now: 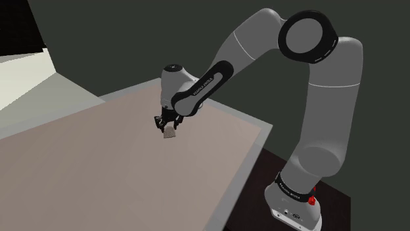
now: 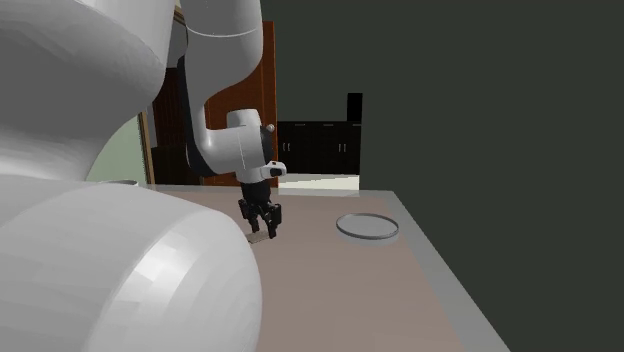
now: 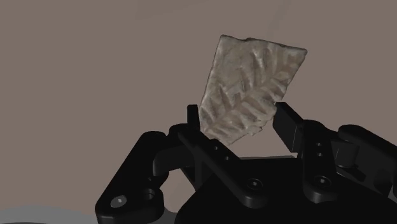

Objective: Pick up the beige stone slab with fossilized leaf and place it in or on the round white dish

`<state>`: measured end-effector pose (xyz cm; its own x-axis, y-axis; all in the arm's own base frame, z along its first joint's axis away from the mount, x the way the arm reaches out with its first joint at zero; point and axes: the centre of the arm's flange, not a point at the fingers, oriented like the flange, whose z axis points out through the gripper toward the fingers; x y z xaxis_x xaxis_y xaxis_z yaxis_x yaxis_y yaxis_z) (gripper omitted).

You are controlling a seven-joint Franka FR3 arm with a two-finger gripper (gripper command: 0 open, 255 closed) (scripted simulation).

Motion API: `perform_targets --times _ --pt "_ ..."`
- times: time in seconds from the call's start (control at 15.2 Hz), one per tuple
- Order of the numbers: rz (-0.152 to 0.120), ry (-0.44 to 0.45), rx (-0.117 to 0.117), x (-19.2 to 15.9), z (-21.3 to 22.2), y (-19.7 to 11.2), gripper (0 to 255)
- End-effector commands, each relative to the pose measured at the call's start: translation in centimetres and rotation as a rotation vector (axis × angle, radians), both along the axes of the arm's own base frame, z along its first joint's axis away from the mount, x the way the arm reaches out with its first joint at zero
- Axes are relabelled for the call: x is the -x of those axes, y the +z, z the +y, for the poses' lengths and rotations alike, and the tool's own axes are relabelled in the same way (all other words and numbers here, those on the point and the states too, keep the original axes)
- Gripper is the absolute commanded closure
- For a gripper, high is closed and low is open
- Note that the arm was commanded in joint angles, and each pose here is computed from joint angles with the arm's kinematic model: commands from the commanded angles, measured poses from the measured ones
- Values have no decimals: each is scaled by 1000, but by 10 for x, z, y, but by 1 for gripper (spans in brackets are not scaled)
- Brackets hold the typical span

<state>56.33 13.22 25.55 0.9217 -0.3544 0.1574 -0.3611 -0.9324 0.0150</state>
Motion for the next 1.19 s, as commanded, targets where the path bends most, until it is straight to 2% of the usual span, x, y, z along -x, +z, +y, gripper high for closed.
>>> perform_targets --times 0.0,0.53,1.12 --pt "0 0 0 0 0 0 255" --pt "0 0 0 0 0 0 255" --pt "0 0 0 0 0 47 255"
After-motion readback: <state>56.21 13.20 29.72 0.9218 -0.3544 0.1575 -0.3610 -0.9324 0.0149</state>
